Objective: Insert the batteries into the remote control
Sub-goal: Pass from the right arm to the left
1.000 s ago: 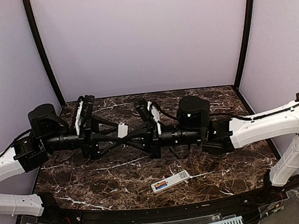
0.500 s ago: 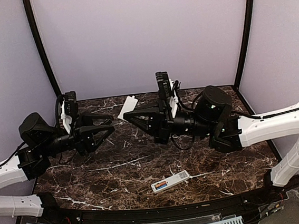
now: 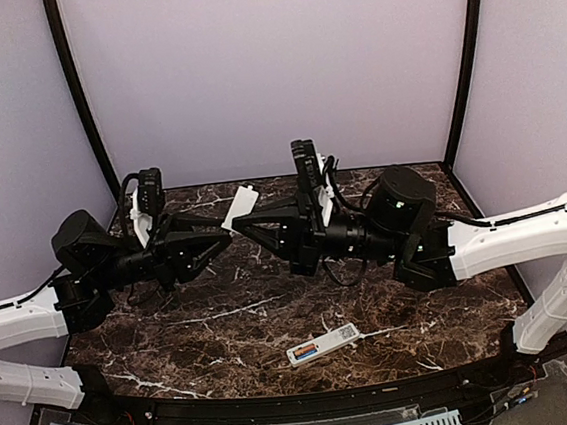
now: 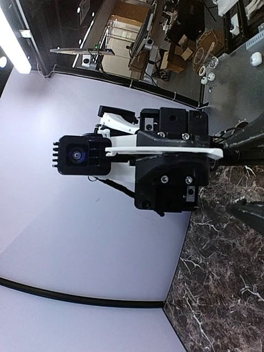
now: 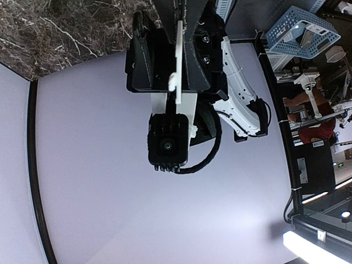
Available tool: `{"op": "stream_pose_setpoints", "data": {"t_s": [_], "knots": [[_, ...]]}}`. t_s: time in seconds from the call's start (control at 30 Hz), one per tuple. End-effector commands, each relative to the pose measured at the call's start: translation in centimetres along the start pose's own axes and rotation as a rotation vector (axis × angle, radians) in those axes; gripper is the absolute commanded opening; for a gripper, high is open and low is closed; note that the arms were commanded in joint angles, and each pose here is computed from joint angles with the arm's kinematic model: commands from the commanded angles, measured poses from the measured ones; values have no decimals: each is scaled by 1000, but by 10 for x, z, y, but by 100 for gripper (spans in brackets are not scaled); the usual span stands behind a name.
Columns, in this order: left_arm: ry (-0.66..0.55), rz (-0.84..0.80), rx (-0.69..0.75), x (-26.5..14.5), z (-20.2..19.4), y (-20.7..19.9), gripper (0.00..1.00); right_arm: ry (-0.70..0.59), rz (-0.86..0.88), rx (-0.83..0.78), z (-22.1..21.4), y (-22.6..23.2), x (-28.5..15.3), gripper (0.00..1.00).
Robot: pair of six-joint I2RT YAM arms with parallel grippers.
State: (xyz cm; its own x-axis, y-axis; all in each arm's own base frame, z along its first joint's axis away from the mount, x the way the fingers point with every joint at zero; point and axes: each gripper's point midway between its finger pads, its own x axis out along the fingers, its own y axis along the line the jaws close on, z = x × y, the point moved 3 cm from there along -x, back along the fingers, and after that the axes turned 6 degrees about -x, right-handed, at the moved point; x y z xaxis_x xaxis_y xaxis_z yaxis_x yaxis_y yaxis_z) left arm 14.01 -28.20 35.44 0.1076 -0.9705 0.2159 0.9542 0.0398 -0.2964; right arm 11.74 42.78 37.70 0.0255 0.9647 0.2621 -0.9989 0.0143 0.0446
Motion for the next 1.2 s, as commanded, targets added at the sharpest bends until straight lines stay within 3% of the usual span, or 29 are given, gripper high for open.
{"op": "stream_pose_setpoints", "data": {"t_s": [0.0,0.37,0.5,0.83,1.0,1.17], "knots": [[-40,-70,6,4,15,-13,29,-16,2,4,0,2,3,0],[-38,-101,16,6,14,-20,21,10,-22,9,-9,-2,2,0],[-38,-99,17,6,15,-20,13,21,-25,12,-12,-3,2,0],[-28,-115,23,5,13,-23,12,68,-35,16,-25,-6,3,0],[-25,-122,29,5,13,-25,19,77,-35,19,-27,-6,3,0],[-23,-118,37,4,12,-25,18,77,-38,14,-26,-6,2,0]]}}
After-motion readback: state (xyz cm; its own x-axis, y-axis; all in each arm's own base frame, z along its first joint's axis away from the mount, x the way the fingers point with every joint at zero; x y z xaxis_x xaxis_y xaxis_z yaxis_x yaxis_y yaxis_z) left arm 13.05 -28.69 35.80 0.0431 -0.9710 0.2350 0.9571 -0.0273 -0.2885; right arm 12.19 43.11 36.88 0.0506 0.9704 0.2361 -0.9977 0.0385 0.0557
